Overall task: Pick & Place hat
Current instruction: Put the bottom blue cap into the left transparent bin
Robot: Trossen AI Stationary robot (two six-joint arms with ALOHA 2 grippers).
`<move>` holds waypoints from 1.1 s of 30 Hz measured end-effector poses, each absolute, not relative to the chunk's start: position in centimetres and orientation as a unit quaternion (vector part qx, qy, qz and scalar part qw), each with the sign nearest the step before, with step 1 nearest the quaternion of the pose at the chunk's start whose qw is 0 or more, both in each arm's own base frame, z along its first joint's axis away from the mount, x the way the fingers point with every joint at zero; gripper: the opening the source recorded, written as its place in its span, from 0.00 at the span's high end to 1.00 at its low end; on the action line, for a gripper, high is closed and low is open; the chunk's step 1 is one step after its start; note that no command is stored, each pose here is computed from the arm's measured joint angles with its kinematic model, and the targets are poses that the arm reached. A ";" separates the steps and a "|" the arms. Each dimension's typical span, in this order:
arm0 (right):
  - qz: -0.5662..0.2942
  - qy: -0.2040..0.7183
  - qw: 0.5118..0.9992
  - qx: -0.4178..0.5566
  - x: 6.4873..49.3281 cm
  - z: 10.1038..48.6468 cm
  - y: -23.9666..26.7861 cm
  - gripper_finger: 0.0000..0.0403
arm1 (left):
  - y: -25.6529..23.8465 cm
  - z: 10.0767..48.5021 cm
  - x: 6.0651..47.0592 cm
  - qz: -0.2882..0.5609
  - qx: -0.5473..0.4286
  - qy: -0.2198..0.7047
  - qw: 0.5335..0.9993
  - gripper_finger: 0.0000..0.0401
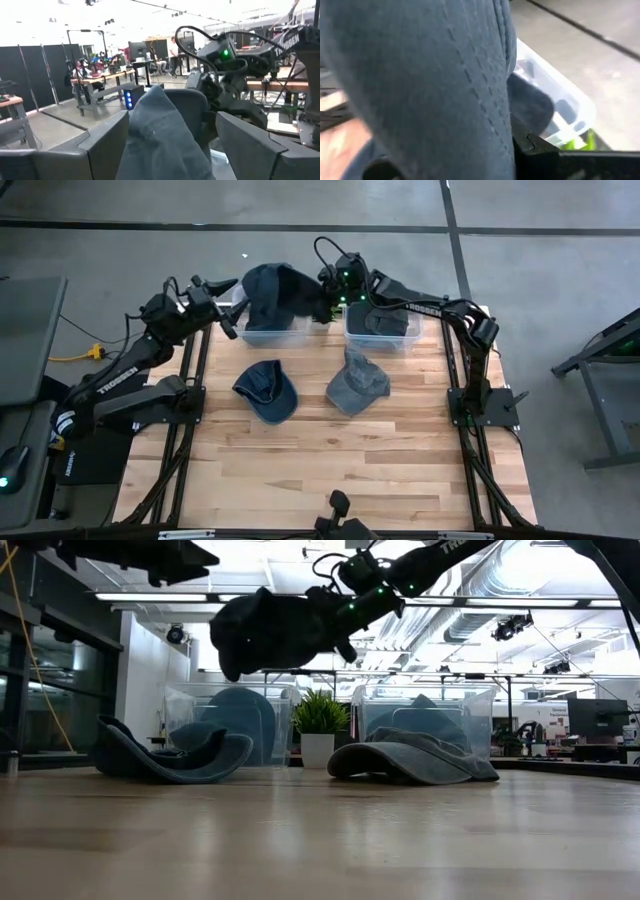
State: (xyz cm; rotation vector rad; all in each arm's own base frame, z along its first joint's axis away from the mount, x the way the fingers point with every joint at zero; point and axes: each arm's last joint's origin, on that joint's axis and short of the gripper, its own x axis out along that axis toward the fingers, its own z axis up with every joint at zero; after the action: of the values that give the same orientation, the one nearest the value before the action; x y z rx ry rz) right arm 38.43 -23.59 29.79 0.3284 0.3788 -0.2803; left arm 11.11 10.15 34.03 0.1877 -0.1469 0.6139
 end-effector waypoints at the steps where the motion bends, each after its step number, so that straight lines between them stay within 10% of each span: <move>1: -0.133 0.186 0.959 0.170 38.4 29.8 -23.6 1.00 | 10.0 34.1 11.0 0.301 0.093 -0.074 0.946 0.26; 33: -0.075 0.145 0.966 0.202 41.7 25.1 -24.7 1.00 | 9.9 33.4 10.8 0.308 0.075 -0.043 0.947 0.26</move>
State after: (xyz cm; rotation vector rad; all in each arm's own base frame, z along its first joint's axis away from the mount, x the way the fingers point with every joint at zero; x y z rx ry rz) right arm 41.72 -24.70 25.08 0.4078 0.2939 -0.1523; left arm 10.82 9.93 33.44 0.1518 -0.0874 0.6272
